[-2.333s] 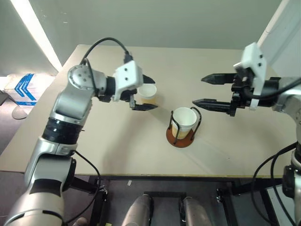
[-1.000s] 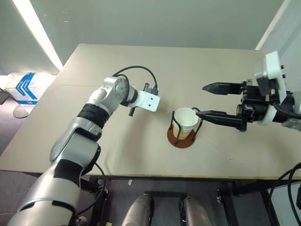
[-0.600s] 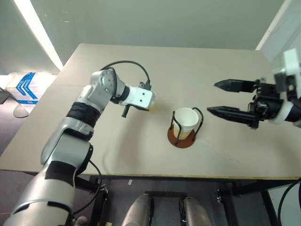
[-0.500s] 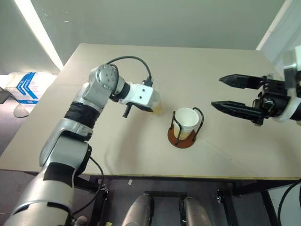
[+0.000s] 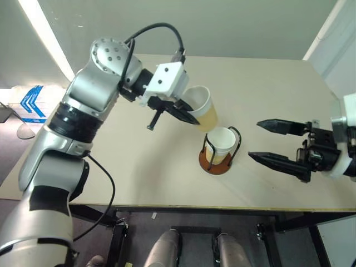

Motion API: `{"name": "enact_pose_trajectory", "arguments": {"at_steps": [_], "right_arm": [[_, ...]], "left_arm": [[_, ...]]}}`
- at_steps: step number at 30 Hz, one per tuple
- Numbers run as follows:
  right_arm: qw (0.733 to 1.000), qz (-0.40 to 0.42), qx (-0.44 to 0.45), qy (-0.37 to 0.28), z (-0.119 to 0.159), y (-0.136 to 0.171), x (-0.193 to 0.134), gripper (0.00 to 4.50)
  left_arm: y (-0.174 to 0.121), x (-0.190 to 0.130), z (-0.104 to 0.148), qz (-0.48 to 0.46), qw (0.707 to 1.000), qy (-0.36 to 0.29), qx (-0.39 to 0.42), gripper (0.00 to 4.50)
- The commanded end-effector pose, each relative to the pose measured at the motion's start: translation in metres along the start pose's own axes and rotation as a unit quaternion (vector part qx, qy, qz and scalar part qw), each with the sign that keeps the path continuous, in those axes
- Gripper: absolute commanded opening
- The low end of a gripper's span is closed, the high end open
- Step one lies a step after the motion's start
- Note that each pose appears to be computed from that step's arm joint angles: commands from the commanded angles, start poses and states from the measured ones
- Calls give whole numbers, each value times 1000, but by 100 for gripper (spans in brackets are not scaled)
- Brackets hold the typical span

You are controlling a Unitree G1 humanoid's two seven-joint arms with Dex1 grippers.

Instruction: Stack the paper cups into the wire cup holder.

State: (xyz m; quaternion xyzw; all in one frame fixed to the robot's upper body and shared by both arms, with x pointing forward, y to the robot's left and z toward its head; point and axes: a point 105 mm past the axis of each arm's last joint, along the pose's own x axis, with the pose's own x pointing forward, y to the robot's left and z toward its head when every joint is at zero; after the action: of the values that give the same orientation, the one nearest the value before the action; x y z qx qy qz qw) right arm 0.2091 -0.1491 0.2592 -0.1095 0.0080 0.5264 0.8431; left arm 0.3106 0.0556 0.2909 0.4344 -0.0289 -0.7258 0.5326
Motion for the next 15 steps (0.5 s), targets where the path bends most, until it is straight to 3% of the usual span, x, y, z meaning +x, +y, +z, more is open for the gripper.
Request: {"name": "enact_pose_trajectory", "arguments": {"at_steps": [1,15], "right_arm": [[999,-6,-36,-11,12,8,-5,416],[998,-49,-25,-12,7,19,-10,416]], "left_arm": [[2,4,15,-31,999,-14,28,4],[14,48,1,-88,994,12,69,4]]}}
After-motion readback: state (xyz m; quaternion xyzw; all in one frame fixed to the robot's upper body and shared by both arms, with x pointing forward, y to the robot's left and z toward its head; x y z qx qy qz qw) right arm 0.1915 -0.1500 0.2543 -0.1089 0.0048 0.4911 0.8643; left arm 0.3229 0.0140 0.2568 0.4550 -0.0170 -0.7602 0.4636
